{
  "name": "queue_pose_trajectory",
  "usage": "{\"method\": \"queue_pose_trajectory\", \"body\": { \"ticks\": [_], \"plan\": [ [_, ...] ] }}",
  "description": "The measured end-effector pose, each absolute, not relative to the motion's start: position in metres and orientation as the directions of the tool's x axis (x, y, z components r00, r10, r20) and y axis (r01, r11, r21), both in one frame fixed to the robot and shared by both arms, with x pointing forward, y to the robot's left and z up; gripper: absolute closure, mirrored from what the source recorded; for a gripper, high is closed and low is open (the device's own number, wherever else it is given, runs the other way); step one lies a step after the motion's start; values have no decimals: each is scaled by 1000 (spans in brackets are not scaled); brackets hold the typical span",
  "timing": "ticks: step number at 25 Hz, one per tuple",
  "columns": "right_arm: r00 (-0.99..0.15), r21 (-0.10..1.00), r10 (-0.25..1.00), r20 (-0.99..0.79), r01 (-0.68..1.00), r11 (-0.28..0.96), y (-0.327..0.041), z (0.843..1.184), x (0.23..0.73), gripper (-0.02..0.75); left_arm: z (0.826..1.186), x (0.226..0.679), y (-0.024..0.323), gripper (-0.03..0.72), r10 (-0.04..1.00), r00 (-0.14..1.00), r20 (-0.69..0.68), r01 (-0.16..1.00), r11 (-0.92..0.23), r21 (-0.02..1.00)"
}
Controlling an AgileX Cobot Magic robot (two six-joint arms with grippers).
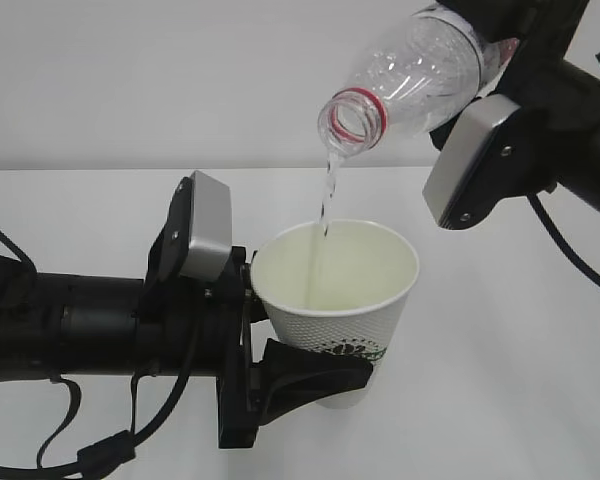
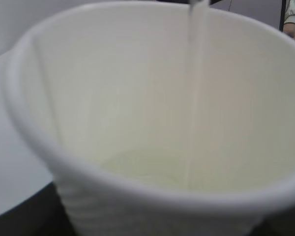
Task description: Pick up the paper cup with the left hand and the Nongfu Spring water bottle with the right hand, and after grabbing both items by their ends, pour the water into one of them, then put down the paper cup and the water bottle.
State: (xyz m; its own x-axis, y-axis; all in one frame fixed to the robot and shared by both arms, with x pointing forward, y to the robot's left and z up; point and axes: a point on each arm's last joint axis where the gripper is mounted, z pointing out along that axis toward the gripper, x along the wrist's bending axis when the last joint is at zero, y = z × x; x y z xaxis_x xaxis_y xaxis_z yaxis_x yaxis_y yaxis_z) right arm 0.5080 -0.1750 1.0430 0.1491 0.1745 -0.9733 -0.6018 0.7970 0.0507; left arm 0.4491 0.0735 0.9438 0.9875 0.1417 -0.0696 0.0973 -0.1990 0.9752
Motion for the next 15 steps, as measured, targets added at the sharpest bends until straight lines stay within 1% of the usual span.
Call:
{"method": "queue_pose_trajectory", "body": {
  "ticks": [15],
  "plan": [
    [159, 49, 181, -970, -604, 795, -175, 1044, 508, 238, 944, 449, 73, 171, 141, 988, -69, 97, -201, 975]
  ]
}}
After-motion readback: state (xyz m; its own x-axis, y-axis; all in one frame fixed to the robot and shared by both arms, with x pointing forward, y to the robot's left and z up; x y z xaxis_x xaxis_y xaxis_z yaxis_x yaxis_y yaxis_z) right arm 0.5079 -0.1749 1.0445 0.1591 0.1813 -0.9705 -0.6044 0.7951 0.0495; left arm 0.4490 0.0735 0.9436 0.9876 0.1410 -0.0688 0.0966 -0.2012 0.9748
